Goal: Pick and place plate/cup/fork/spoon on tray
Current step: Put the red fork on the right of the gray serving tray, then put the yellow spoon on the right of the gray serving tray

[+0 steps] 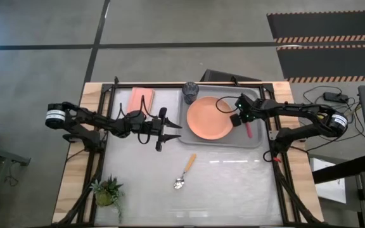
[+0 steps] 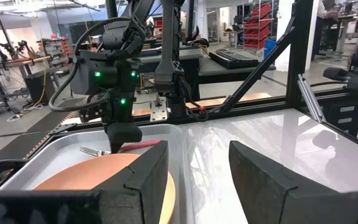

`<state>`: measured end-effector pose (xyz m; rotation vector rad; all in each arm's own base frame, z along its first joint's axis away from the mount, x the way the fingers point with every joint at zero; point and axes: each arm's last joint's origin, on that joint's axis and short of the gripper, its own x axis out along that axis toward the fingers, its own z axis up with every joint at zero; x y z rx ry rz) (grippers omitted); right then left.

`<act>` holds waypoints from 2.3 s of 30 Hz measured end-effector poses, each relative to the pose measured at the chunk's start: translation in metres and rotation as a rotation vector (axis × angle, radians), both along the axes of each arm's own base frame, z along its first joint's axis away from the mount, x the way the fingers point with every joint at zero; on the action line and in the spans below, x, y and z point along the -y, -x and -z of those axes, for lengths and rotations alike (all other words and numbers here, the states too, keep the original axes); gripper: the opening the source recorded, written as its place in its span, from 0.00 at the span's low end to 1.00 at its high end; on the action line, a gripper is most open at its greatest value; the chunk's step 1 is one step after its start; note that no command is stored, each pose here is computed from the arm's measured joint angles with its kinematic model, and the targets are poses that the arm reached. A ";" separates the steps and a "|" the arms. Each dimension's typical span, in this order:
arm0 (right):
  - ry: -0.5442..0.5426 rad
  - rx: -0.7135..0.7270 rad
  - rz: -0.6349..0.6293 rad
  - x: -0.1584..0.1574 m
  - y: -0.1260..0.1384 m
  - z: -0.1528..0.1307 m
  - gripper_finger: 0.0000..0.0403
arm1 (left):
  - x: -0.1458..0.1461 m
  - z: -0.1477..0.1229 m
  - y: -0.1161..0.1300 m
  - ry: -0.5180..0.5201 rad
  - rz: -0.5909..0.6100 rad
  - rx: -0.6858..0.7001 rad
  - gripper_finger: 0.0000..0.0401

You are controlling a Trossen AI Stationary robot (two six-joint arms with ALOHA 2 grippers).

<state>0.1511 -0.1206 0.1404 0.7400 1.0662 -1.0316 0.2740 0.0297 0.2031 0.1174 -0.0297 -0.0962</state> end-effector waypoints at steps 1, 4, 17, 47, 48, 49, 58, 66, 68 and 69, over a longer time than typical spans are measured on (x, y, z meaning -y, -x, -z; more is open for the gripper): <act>0.011 -0.011 0.011 0.000 0.001 0.000 0.02 | 0.000 0.000 0.000 0.000 0.000 0.000 0.38; 0.028 -0.019 0.043 0.001 0.001 0.000 0.02 | 0.000 0.000 0.000 0.000 0.000 0.000 0.38; 0.060 0.004 0.110 0.005 0.006 -0.008 0.02 | 0.000 0.000 0.000 0.000 0.000 0.000 0.38; 0.421 0.695 -0.999 -0.143 -0.088 -0.084 0.02 | 0.004 -0.063 0.040 -0.127 -0.019 0.274 0.38; 0.414 0.688 -1.007 -0.146 -0.092 -0.083 0.02 | 0.004 -0.062 0.040 -0.123 -0.018 0.262 0.38; 0.406 0.676 -1.015 -0.148 -0.097 -0.081 0.02 | 0.004 -0.061 0.040 -0.118 -0.017 0.252 0.38; 0.314 0.637 -1.253 -0.164 -0.150 -0.070 0.02 | 0.004 -0.059 0.040 -0.107 -0.017 0.235 0.38; 0.244 0.614 -1.350 -0.172 -0.189 -0.057 0.12 | 0.004 -0.059 0.040 -0.105 -0.017 0.226 0.38; 0.252 0.601 -1.375 -0.174 -0.196 -0.055 0.18 | 0.004 -0.058 0.040 -0.105 -0.017 0.226 0.38; 0.251 0.588 -1.390 -0.176 -0.199 -0.054 0.21 | 0.004 -0.058 0.040 -0.105 -0.017 0.226 0.38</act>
